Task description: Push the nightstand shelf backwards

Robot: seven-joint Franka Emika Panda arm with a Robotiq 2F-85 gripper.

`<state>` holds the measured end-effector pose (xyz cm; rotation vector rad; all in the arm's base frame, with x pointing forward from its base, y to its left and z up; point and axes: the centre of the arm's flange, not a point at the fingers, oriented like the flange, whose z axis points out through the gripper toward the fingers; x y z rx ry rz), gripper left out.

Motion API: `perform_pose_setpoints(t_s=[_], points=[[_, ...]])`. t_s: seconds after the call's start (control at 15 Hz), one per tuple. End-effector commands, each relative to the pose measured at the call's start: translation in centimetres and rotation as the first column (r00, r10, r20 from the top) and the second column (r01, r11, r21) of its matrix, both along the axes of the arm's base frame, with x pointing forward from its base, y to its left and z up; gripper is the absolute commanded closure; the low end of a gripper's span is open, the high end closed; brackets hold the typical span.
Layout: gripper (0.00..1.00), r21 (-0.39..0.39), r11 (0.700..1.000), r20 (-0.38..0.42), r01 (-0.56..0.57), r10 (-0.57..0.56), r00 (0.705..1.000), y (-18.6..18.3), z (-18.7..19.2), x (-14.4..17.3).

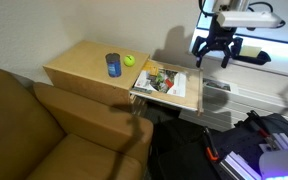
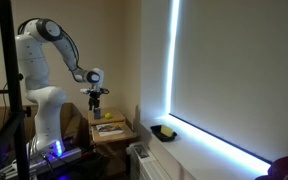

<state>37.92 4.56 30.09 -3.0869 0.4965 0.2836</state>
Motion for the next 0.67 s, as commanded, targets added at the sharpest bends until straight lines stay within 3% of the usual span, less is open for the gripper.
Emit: perform_pose_setpoints(t_s=[0.0, 0.13, 0.27, 0.33, 0.53, 0.6], points=[[0.00, -0.045, 0.982, -0.067, 0.183, -0.186, 0.980, -4.8, -7.4, -4.7], [0.00, -0.085, 0.960, -0.136, 0.269, -0.278, 0.951, -6.8, -11.5, -6.6], [0.00, -0.015, 0.934, -0.201, 0.358, -0.353, 0.914, -8.7, -12.3, -4.7], [0.00, -0.061, 0.953, -0.161, 0.296, -0.302, 0.940, -7.1, -9.8, -4.6], [0.00, -0.048, 0.936, -0.212, 0.350, -0.351, 0.912, -8.6, -11.9, -5.0], [0.00, -0.093, 0.936, -0.241, 0.340, -0.352, 0.904, -8.7, -12.7, -4.1]])
